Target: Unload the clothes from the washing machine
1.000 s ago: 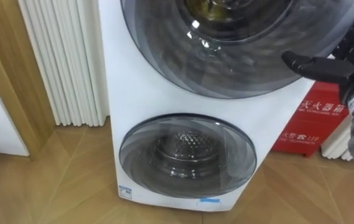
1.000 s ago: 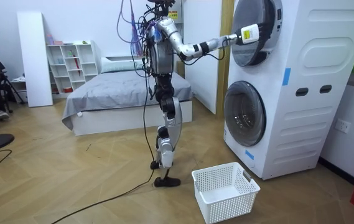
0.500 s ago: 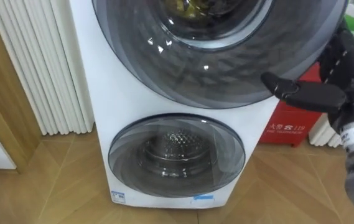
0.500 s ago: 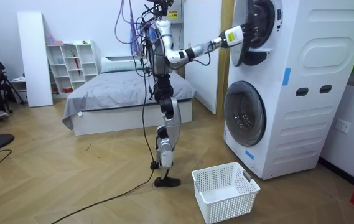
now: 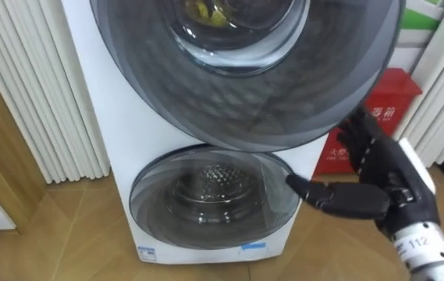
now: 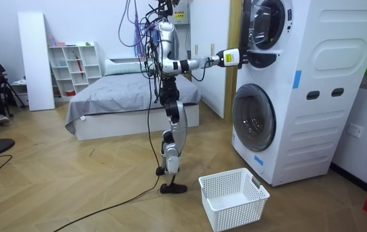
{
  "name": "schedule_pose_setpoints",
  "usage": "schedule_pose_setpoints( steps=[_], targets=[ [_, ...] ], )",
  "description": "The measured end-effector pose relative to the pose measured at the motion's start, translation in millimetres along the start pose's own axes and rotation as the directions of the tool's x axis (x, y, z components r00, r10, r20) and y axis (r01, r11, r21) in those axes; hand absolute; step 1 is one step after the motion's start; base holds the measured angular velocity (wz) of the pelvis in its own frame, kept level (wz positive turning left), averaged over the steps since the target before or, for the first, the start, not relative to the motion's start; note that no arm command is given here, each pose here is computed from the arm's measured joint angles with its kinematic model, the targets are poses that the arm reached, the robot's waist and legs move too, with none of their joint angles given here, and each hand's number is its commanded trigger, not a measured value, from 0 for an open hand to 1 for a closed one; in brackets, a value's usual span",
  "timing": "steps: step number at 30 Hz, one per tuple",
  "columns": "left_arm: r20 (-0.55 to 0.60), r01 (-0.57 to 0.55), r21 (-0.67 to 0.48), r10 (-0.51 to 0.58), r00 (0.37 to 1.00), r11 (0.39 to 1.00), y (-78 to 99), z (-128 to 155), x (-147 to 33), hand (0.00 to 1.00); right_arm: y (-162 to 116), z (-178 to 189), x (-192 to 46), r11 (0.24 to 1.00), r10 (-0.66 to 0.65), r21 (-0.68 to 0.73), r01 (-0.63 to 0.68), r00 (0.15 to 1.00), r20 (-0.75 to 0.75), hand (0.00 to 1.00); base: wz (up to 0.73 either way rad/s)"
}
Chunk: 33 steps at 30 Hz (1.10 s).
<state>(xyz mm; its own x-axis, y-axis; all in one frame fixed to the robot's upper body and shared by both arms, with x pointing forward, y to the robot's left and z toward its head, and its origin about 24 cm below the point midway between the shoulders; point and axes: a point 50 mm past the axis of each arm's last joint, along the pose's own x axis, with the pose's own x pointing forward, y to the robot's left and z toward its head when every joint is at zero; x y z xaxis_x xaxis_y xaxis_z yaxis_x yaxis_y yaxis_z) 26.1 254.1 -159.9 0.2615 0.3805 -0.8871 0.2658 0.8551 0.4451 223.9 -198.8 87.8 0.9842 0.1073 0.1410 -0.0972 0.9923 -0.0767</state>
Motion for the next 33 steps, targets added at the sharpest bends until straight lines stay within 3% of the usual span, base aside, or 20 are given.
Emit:
schedule_pose_setpoints(
  steps=[21, 33],
  targets=[
    [0.139, 0.011, -0.015, -0.008, 0.990, 1.000, 3.4, 44.5, 5.3, 0.00, 16.9, 23.7, -1.2, 0.982, 0.186, -0.045, -0.182, 0.978, 0.097, 0.00, -0.09],
    [0.154, 0.022, 0.053, -0.030, 0.988, 0.998, -1.5, 40.4, 4.6, 0.00, 38.0, 48.4, 9.8, 0.955, 0.296, -0.051, -0.292, 0.929, 0.221, 0.00, -0.06]
  ],
)
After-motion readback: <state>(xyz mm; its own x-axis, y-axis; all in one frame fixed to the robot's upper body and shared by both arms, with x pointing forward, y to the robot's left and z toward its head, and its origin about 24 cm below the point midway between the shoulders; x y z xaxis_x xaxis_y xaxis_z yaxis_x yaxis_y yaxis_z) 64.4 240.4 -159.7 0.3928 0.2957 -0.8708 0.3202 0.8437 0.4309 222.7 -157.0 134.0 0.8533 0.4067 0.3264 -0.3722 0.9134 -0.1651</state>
